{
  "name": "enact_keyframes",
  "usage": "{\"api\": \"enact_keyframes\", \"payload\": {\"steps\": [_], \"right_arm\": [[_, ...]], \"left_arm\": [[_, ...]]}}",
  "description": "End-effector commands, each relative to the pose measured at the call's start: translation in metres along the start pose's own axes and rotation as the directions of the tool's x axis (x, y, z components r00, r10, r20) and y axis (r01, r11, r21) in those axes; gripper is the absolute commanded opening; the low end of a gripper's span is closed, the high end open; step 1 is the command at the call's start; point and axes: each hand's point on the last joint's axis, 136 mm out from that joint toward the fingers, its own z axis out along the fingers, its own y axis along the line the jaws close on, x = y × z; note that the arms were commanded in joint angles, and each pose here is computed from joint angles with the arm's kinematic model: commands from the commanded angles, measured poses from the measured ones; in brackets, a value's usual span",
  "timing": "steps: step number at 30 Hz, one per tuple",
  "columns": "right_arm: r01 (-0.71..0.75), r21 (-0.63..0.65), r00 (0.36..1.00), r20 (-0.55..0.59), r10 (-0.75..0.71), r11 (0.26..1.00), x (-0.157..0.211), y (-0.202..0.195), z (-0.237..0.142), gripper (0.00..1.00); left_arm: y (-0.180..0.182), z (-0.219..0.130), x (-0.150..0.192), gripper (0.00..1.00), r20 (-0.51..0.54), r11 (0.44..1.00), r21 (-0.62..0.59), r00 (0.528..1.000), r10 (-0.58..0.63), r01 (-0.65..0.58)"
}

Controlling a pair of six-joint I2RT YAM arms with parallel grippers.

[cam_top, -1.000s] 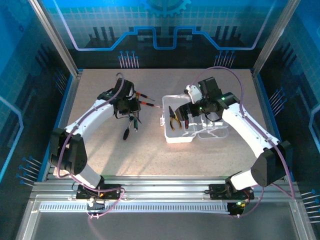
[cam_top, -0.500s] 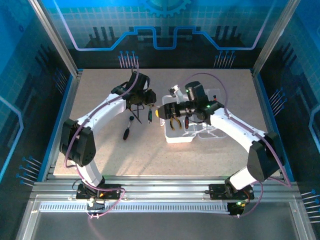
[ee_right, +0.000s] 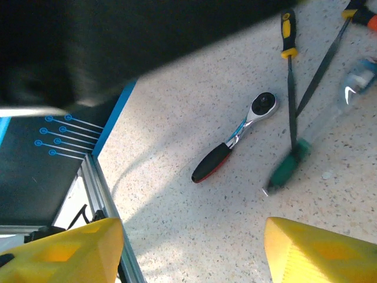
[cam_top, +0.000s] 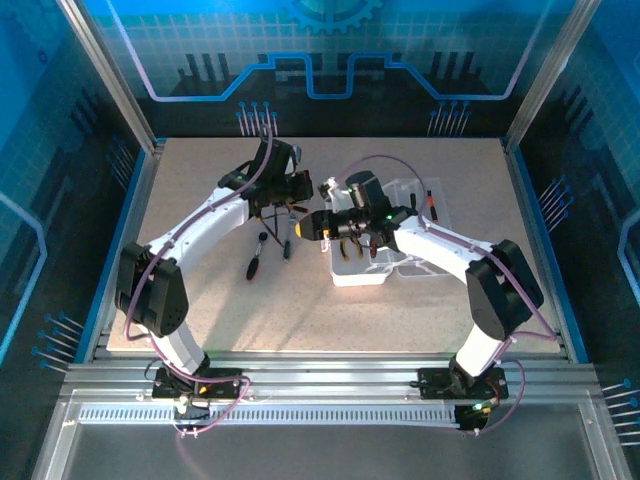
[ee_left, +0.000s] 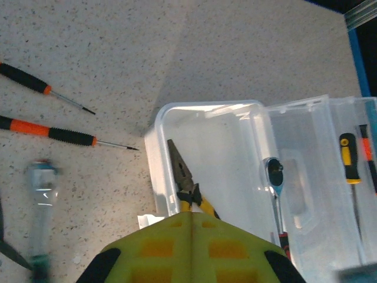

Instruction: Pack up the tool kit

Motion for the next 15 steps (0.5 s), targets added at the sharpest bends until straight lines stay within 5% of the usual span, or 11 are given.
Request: {"api": "enact_keyframes", "payload": {"steps": [1,8,15], "right_arm": [[0.016,-0.021,1.0,0.018,-0.016,1.0,-0.008,0.01,0.008,0.65],[0.066,0.056,0.998,0.007,-0.067,0.996,-0.004,0.007,-0.008,0.66],[0.136,0.161,0.99,-0.051,-0.129,0.978,0.003,-0.004,-0.021,0.67]], "left_arm": [[-0.013,-0.014,-0.006,0.0,0.027,0.999,0.043,1.0,0.014,-0.015],[0.063,-0.001,0.033,0.0,-0.106,0.963,-0.252,0.992,0.074,-0.099],[0.15,0.0,0.07,0.09,-0.193,0.91,-0.415,0.979,-0.065,-0.021]]}}
